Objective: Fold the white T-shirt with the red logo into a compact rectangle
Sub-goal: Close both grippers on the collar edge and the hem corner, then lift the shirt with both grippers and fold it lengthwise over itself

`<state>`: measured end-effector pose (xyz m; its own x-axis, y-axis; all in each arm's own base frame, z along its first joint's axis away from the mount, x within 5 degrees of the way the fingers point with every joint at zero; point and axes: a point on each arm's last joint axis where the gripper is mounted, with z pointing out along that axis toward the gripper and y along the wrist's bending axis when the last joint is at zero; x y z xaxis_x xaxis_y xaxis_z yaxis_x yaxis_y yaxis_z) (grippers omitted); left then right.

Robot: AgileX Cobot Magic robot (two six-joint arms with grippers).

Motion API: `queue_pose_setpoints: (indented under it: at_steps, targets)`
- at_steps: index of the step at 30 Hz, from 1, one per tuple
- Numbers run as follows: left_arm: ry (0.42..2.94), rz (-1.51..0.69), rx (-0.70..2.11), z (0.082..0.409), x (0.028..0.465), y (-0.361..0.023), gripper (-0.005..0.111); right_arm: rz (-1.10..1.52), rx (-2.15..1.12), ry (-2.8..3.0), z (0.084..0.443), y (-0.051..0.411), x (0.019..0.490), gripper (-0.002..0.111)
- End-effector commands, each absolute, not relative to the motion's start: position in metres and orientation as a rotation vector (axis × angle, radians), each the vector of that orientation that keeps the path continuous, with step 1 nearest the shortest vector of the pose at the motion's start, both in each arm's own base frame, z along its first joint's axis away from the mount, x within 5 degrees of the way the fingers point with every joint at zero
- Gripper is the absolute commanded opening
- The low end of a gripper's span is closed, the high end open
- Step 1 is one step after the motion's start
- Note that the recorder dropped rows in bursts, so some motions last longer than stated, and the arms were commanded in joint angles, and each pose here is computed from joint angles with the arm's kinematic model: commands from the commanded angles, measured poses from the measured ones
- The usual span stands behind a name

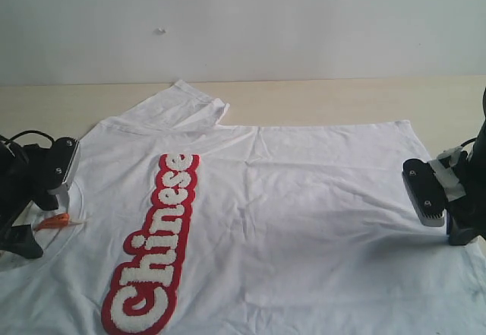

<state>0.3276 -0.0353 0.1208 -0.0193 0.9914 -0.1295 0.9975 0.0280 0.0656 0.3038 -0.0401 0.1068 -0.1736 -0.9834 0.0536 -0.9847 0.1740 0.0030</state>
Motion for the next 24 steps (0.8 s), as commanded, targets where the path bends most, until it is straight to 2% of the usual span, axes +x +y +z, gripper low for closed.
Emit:
queue_pose_setpoints:
  at_steps: [1, 4, 7, 9, 12, 16, 19, 24]
  targets:
    - [2.155, -0.065, 2.126, 0.108, 0.329, -0.032, 0.072, 0.078, 2.006, -2.39, 0.09, -0.041, 0.307, 0.0]
    - [2.158, -0.068, 2.155, 0.097, 0.331, -0.031, 0.067, 0.078, 2.006, -2.39, 0.09, -0.041, 0.307, 0.0]
    - [2.158, -0.07, 2.174, 0.088, 0.336, -0.031, 0.053, 0.078, 2.006, -2.39, 0.09, -0.041, 0.307, 0.0]
    - [2.162, -0.07, 2.17, 0.086, 0.339, -0.031, 0.037, 0.078, 2.006, -2.39, 0.09, -0.041, 0.307, 0.0]
    - [2.157, -0.061, 2.176, 0.084, 0.342, -0.031, 0.002, 0.078, 2.006, -2.39, 0.09, -0.041, 0.307, 0.0]
    - [2.148, -0.035, 2.191, 0.085, 0.342, -0.03, 0.0, 0.08, 2.006, -2.391, 0.09, -0.041, 0.308, 0.0]
    - [2.14, 0.005, 2.163, 0.098, 0.343, -0.029, 0.0, 0.078, 2.0, -2.389, 0.1, -0.041, 0.311, 0.0]
    - [2.056, 0.151, 2.113, 0.144, 0.349, -0.029, 0.0, 0.125, 1.997, -2.423, 0.148, -0.043, 0.324, 0.0]
